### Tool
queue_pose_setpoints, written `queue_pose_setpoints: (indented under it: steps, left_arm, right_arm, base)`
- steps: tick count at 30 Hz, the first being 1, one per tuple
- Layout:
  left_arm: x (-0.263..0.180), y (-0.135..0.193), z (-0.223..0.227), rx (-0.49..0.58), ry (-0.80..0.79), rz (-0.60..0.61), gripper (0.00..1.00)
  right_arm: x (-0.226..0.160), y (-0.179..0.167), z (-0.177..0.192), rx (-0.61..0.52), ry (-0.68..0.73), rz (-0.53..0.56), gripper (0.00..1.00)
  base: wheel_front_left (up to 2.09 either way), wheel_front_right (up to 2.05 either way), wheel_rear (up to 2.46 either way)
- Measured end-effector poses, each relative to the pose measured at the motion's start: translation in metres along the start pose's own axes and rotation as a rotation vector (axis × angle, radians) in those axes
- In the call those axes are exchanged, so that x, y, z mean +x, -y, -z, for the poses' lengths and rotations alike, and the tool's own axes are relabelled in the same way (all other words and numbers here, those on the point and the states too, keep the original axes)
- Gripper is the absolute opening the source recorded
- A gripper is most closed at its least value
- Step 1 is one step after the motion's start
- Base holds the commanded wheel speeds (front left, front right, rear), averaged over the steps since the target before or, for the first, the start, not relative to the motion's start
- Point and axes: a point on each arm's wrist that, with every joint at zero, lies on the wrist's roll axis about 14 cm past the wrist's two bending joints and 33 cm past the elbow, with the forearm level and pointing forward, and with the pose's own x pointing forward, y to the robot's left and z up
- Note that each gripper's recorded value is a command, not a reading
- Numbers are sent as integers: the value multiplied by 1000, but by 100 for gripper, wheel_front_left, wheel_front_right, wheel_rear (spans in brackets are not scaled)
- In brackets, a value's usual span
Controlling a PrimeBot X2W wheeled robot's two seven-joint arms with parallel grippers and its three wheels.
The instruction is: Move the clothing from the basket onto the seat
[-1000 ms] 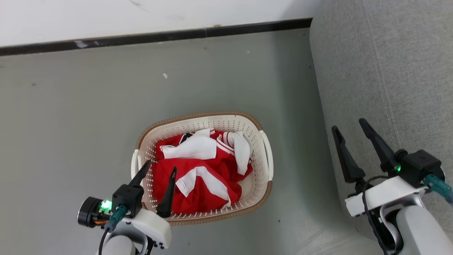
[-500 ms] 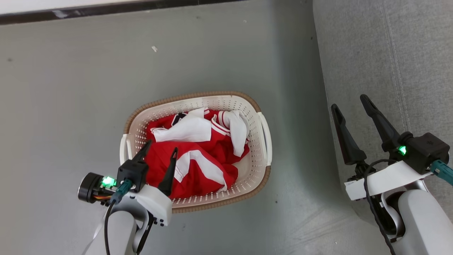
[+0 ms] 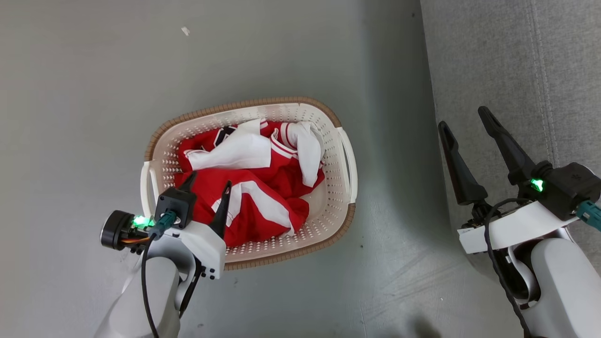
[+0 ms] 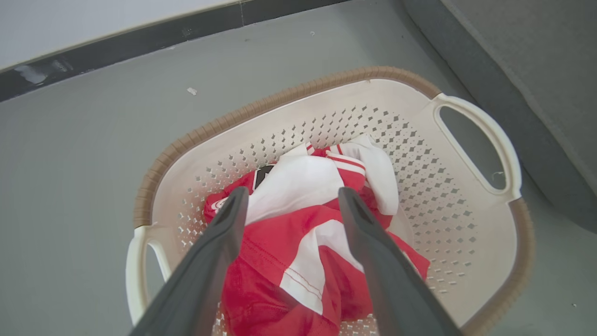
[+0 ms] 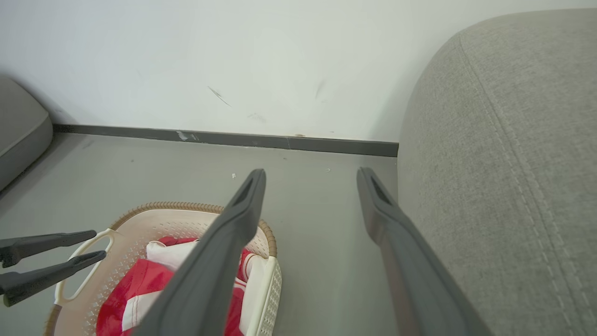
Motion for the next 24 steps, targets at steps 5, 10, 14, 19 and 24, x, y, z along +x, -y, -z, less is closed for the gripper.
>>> queue_pose_setpoints:
  steps: [5, 10, 14, 19, 24]
  left_arm:
    - [10, -1, 15, -5, -57, 2, 100]
    - [19, -3, 26, -14, -97, 0, 100]
    - [26, -4, 33, -17, -125, 0, 100]
    - [31, -4, 46, -21, -171, 6, 100]
    - [38, -3, 51, -23, -193, 15, 100]
  right_arm:
    - [1, 3, 12, -3, -28, 0, 100]
    - [7, 5, 17, -9, -32, -2, 100]
    - [9, 7, 23, -9, -41, -1, 100]
    - [11, 8, 30, -7, -53, 0, 100]
    - [14, 9, 36, -6, -63, 0, 100]
  base:
    - [0, 0, 0]
    - [0, 0, 0]
    - [0, 0, 0]
    - [0, 0, 0]
    - [0, 0, 0]
